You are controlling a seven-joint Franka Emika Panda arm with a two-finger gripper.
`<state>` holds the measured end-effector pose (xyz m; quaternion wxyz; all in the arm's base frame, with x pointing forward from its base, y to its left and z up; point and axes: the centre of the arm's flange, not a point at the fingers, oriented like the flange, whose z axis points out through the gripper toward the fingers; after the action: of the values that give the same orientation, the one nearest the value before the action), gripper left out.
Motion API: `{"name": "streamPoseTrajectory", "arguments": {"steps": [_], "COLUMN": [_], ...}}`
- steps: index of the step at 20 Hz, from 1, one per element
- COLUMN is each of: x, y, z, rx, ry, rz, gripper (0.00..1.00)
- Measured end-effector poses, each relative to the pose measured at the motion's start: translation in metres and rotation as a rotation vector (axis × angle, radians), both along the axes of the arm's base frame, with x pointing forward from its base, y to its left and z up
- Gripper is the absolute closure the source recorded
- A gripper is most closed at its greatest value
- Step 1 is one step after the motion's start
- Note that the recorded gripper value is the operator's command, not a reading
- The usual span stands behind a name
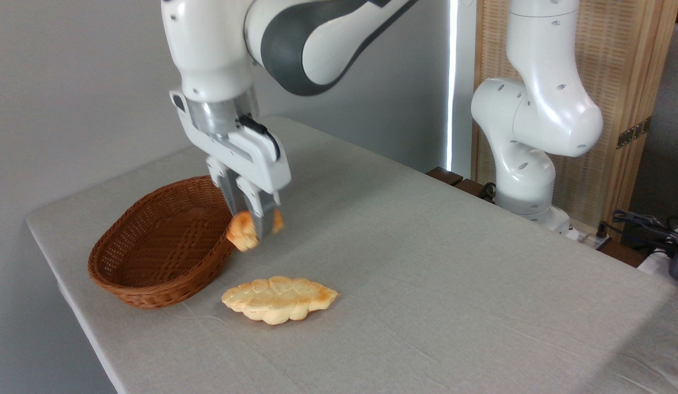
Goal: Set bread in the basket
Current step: 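Lift the orange roll and carry it over the wicker basket, then lower the roll into the basket and open the gripper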
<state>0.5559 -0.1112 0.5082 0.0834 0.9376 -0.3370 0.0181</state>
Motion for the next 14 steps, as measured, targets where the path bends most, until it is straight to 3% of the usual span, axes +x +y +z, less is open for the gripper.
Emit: {"name": "streamPoseTrajectory", "arguments": {"steps": [2, 3, 4, 8, 14], "x": [0.005, 0.007, 0.009, 0.016, 0.026], "y": [-0.012, -0.021, -0.033, -0.069, -0.073], "z": [0.018, 0.024, 0.027, 0.020, -0.002], "rx": [-0.056, -0.073, -0.086, -0.123, -0.126], "ry": [-0.044, -0.072, -0.100, -0.145, -0.122], "rz": [0.009, 0.026, 0.057, 0.177, 0.201], "gripper": [0.47, 0.27, 0.00, 0.00, 0.00]}}
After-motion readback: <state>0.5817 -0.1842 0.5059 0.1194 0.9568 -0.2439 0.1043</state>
